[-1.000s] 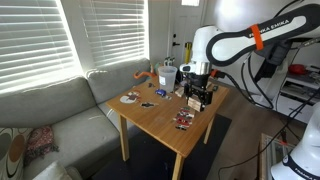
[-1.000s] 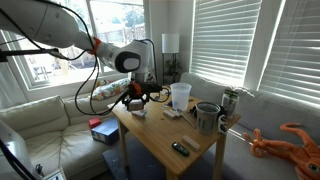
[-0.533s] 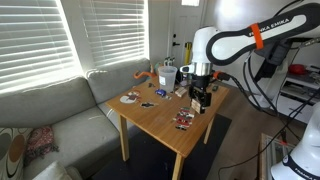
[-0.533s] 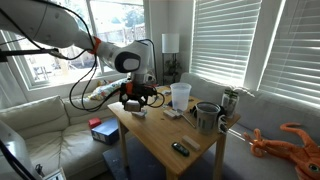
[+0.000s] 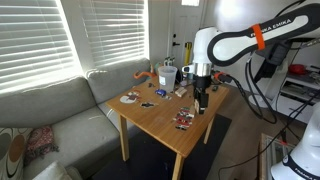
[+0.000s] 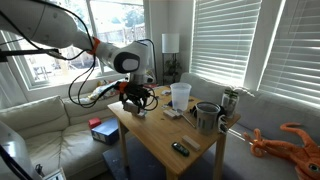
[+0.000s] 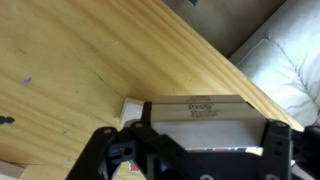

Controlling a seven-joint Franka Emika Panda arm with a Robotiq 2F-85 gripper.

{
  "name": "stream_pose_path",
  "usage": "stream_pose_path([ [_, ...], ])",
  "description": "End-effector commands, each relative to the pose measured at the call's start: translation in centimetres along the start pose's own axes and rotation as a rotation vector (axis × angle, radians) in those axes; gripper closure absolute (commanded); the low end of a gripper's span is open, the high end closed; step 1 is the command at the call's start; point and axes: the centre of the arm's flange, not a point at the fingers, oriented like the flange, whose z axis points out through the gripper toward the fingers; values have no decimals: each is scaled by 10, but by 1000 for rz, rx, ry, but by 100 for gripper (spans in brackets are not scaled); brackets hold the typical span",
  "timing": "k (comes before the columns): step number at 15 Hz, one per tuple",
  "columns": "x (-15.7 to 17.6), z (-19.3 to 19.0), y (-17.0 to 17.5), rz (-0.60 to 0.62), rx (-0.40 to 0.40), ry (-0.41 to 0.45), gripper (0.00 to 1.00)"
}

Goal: Stack up the wooden chips on the left

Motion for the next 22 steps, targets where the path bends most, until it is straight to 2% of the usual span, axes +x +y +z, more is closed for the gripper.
stream_pose_path([
  [1, -11, -7, -4, 104, -15, -23, 41],
  [8, -9, -7, 4, 203, -103, -58, 41],
  [22, 10, 1, 1, 259, -177, -3, 41],
])
